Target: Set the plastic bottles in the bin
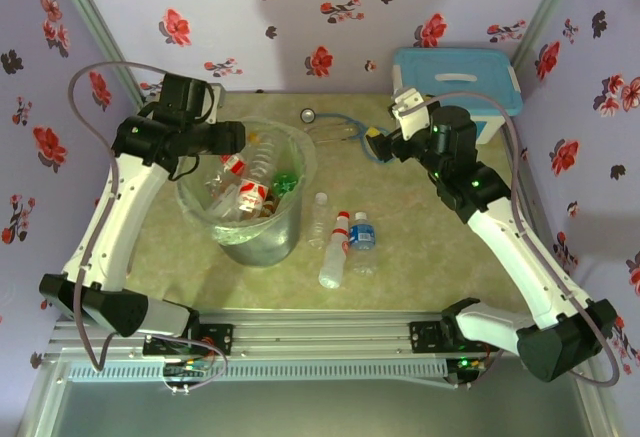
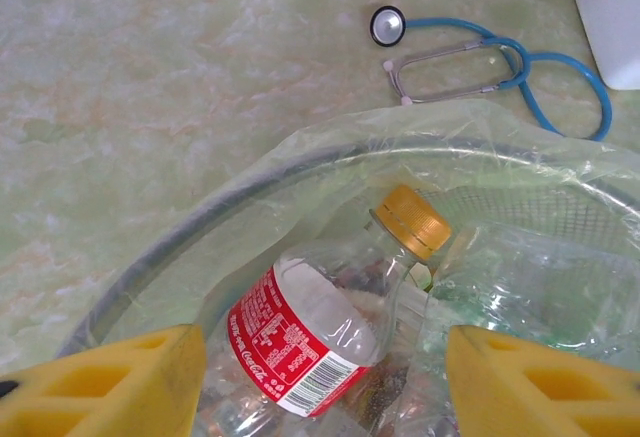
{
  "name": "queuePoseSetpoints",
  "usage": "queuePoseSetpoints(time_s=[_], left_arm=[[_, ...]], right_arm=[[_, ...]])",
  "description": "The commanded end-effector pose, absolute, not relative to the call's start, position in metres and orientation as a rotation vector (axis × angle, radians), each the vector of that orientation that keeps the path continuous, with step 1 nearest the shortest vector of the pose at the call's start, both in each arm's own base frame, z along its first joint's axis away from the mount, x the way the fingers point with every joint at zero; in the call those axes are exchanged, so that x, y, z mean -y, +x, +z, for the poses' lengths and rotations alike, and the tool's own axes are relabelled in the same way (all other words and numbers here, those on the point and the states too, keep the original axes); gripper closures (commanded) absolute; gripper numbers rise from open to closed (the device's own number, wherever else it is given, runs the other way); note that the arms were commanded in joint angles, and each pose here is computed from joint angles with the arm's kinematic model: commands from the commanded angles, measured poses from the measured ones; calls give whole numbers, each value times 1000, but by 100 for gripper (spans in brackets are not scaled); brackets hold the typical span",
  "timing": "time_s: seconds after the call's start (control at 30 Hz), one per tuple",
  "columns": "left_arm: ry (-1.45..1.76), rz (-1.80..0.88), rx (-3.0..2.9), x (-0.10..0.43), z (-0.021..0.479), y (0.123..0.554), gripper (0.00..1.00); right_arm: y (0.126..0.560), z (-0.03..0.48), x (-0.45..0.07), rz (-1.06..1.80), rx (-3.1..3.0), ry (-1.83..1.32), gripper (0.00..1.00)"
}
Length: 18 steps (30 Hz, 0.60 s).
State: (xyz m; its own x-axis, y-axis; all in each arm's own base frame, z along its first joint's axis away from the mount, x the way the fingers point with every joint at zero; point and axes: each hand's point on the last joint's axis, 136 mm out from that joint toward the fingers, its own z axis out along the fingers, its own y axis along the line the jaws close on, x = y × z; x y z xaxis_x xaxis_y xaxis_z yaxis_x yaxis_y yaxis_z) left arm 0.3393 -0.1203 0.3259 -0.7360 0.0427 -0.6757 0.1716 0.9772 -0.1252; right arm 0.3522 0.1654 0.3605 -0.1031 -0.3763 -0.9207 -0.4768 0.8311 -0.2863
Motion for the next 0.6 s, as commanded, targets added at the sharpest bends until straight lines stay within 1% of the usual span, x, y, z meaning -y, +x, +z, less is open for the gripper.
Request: queuePoseSetpoints(time_s=[0.0,0.03,0.17,0.43,0.57], left_arm=[[155,-264,-2398,122,326,336,46],[148,-277,-2404,124,321,336,50],[122,-343,-2409,133,304,339,53],[53,-366,-2431,134,275,342,61],[37,-393,-2439,137,266,343,64]], right_arm=[[348,363,-157,84,-1718,-638,1],[348,362,-157,83,-1720,-637,1],[347,361,-155,78,-1728,-637,1],[341,352,-141,58,-1789,-580,1],[333,338,-129,74,-1901,-486,2]])
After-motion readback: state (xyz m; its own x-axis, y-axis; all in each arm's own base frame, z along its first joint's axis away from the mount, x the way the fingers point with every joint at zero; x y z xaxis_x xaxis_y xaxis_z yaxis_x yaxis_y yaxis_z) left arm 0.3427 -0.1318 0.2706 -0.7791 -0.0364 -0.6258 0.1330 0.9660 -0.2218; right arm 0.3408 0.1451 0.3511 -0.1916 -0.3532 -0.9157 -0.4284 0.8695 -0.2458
